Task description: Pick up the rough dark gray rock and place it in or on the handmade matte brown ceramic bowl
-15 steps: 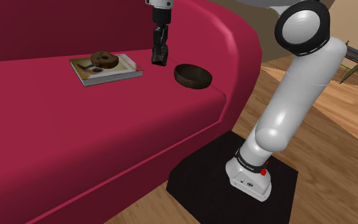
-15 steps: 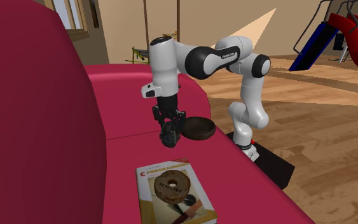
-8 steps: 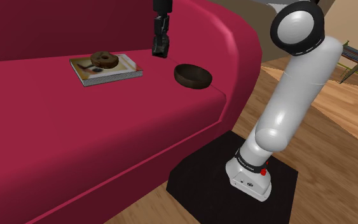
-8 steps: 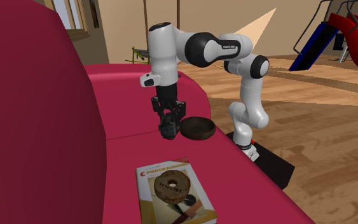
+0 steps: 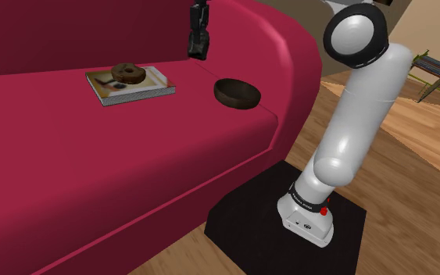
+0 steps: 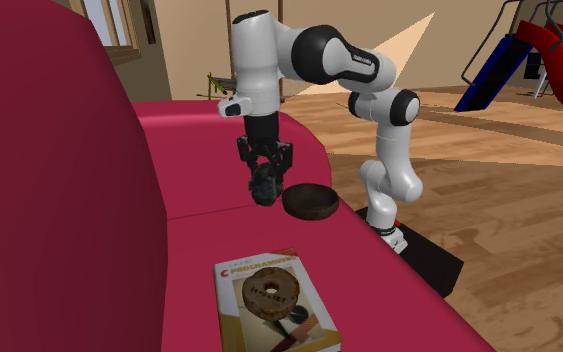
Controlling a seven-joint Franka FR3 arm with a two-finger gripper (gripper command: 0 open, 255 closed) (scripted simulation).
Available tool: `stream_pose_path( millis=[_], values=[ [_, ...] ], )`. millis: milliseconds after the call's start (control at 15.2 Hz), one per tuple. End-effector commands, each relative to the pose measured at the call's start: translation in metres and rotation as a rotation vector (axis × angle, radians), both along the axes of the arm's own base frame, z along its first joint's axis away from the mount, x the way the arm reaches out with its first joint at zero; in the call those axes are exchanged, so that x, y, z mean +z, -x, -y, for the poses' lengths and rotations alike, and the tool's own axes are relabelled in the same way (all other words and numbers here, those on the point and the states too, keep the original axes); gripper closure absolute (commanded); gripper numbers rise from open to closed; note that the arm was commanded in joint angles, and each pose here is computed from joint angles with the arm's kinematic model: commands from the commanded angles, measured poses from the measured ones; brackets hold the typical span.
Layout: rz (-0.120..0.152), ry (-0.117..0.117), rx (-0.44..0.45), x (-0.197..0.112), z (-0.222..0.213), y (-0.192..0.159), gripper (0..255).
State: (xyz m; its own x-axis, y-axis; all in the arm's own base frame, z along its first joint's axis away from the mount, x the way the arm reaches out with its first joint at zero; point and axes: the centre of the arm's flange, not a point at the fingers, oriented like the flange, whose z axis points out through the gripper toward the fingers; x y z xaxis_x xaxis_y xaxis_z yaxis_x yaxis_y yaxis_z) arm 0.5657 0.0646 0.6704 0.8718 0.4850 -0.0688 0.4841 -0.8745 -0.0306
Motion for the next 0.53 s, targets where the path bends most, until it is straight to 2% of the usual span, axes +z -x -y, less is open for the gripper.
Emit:
stream_pose_path(
  millis=[0,66,462],
  values=[
    [0.0,0.0,0.0,0.012,0.0,0.001,255],
    [0.0,0.0,0.0,0.016,0.0,0.001,255],
    [0.0,0.0,0.0,0.024,0.023,0.077,255]
  ],
)
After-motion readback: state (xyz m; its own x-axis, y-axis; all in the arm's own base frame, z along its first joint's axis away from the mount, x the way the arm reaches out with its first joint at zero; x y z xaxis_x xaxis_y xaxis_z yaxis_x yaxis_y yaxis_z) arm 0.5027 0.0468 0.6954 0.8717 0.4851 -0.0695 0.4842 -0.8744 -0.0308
